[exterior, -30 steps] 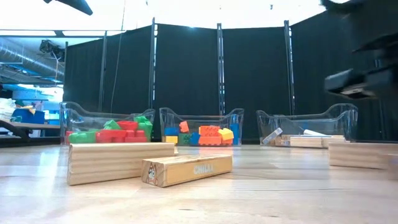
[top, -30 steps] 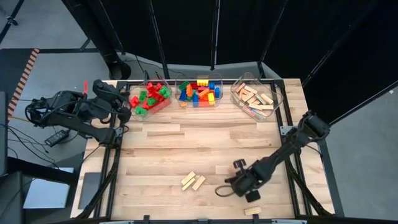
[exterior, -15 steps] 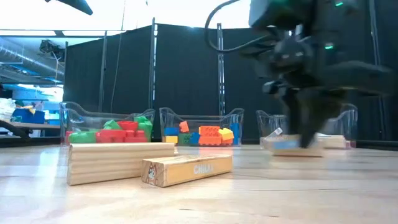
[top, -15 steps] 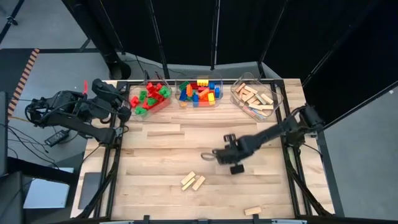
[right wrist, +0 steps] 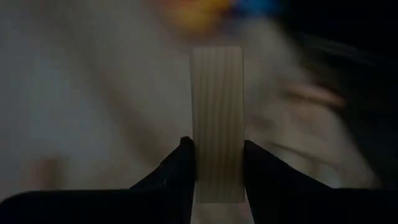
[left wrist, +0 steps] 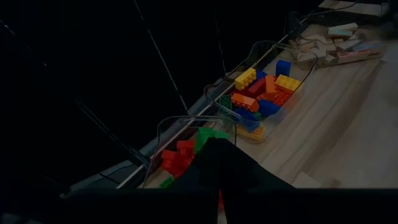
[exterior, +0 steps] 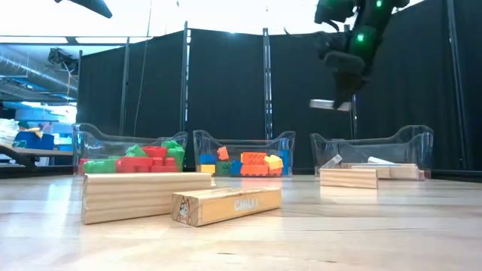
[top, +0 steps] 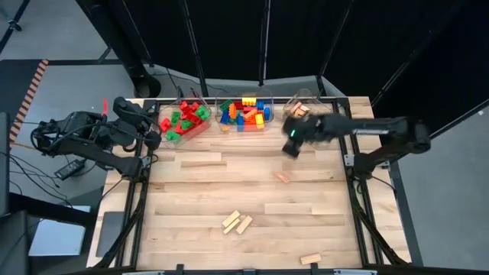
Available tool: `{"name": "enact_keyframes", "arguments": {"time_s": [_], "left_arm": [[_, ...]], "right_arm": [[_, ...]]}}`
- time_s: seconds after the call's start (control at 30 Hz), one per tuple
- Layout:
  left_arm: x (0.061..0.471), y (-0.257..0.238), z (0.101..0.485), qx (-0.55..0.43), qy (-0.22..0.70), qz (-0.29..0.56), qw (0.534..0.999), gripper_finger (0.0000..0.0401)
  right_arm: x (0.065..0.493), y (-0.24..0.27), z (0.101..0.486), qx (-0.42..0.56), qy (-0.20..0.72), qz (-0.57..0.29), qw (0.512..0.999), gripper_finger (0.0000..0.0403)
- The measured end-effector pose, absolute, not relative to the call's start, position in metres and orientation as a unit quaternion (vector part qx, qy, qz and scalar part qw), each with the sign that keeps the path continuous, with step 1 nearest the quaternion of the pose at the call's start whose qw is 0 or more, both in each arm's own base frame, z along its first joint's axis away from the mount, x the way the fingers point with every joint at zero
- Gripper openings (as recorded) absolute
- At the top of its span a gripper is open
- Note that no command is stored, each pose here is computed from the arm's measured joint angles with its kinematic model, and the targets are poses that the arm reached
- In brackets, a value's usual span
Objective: Sort blocks by size
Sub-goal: Put the brown wooden block into the right transparent bin
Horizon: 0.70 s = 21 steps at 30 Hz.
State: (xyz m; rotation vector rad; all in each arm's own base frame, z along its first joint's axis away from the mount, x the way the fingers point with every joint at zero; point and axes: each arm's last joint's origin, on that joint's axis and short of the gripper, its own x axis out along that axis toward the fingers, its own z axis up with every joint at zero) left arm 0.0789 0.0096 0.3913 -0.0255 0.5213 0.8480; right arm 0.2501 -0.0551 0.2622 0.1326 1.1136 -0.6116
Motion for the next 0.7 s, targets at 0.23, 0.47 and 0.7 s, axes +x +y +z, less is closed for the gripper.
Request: {"name": "enact_keyframes", "arguments": {"time_s": [0.23,0.47,0.7], "left_arm": [[0.079,0.010,0.391,-0.012,0.250,0.407,0.879,0.0004],[0.079,0.010,0.391,-0.012,0.249,0.408,0.878,0.0004],[0.079,0.010,0.391,-0.012,0.248,0.408,0.878,0.0004]], "right_arm": [[0.201,-0.120,0.272,0.152,0.504,-0.472,0.707,0.0115],[0.192,-0.148,0.262,0.188,0.524,-0.467,0.687,0.0194],[0.192,-0.148,0.259,0.211,0.533,-0.452,0.684,0.0318]]}}
